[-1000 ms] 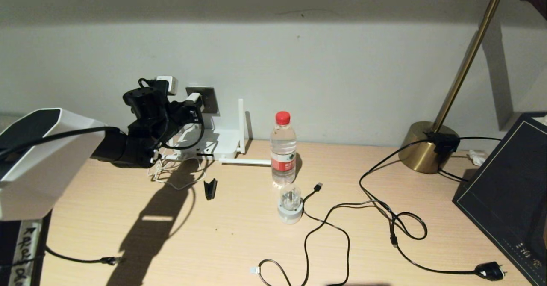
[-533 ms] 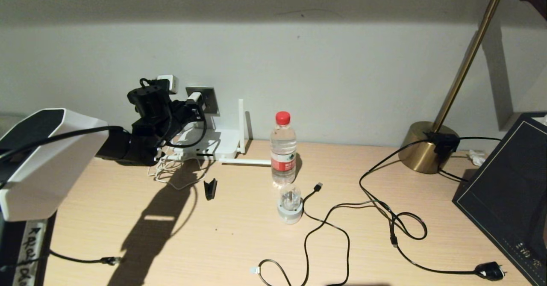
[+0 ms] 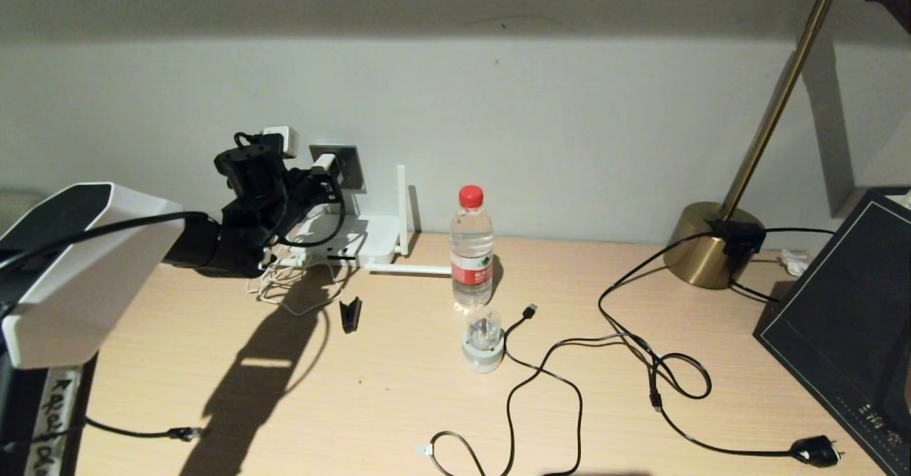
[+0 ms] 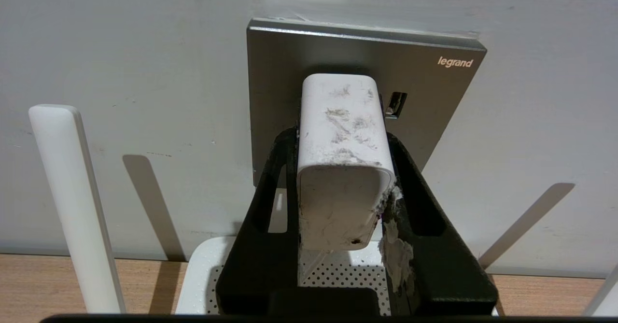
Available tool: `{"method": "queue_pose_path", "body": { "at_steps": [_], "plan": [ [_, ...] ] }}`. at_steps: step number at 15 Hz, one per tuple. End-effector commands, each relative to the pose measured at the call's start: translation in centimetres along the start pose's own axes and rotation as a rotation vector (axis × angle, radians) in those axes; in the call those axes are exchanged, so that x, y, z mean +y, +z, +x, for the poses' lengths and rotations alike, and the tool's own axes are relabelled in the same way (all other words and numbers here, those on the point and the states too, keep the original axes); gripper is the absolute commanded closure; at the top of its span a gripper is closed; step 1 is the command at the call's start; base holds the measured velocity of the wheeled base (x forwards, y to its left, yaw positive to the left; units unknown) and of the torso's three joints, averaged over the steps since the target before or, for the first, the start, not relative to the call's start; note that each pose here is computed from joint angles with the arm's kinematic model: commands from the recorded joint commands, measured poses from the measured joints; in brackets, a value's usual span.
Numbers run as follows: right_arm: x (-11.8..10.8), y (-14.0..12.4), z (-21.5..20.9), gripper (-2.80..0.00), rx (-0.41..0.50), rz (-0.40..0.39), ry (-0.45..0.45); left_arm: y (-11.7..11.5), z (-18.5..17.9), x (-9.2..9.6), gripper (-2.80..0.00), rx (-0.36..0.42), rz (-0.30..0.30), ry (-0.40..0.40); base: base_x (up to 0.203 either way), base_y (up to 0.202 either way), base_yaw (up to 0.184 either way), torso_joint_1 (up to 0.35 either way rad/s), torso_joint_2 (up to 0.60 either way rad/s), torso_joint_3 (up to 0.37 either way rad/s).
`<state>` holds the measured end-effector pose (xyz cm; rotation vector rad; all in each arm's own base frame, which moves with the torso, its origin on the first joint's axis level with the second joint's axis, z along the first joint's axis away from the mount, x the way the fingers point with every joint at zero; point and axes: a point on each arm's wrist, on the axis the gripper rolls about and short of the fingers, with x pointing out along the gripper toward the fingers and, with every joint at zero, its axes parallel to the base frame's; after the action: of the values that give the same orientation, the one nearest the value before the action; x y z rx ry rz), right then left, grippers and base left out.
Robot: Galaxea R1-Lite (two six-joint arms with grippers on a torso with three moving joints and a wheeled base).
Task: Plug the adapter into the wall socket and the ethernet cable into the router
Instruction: Plug plug into socket
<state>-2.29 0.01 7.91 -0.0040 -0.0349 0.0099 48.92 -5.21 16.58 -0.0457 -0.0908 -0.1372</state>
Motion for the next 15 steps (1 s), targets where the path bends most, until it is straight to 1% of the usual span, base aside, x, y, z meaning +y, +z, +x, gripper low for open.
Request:
{"method": "queue_pose_path", "body": {
  "at_steps": [1,4,7,15],
  "plan": [
    [0.0,-0.3,0.1,0.00,0.010,-0.001,0.001,-0.6,0.1,0.3,0.00,0.012,-0.001,0.006,0.000,0.000,0.000,0.000,0.00,0.000],
    [0.0,-0.3,0.1,0.00,0.010,-0.001,0.001,-0.3,0.3,0.3,0.00,-0.001,0.000,0.006,0.000,0.000,0.000,0.000,0.00,0.000],
    [0.0,-0.3,0.1,0.00,0.010,-0.001,0.001,-0.8,1.2,0.4,0.00,-0.017,0.002,0.007,0.000,0.000,0.000,0.000,0.00,0.000],
    [0.0,-0.3,0.1,0.00,0.010,-0.001,0.001,-0.6,1.4,0.4,0.00,-0.017,0.002,0.007,0.000,0.000,0.000,0.000,0.00,0.000]
  ]
}}
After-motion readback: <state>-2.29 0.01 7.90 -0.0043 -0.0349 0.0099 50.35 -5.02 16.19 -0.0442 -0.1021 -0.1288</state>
